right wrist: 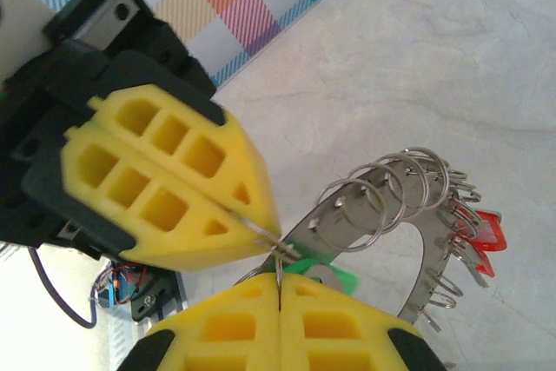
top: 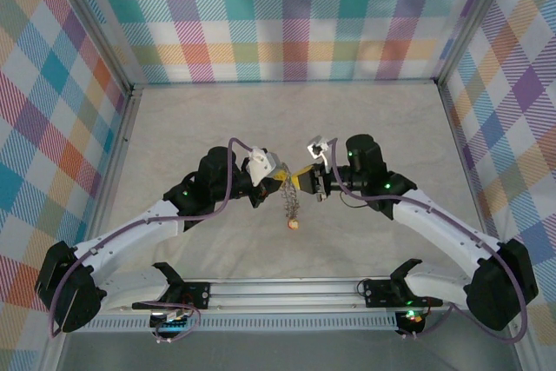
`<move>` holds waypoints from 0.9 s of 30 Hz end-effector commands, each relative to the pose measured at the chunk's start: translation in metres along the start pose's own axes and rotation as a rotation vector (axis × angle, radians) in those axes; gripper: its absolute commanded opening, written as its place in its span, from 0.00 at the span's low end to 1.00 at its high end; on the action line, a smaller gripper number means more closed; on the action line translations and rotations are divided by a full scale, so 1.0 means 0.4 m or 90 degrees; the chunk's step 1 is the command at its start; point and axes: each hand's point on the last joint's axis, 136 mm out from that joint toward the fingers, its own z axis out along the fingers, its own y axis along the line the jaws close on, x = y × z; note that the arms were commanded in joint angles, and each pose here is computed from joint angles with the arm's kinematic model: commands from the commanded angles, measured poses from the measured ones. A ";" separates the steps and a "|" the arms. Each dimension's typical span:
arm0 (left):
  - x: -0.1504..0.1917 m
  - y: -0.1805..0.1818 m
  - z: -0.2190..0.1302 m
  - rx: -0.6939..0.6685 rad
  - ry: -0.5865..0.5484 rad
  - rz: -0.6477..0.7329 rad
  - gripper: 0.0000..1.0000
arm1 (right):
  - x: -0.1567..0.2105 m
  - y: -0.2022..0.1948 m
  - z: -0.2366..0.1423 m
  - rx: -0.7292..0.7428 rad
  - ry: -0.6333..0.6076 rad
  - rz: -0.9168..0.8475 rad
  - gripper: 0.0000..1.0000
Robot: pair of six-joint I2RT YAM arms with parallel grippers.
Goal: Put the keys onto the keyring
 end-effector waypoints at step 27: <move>-0.075 0.007 -0.033 -0.013 -0.056 0.024 0.00 | -0.079 0.083 -0.026 -0.056 -0.041 -0.061 0.00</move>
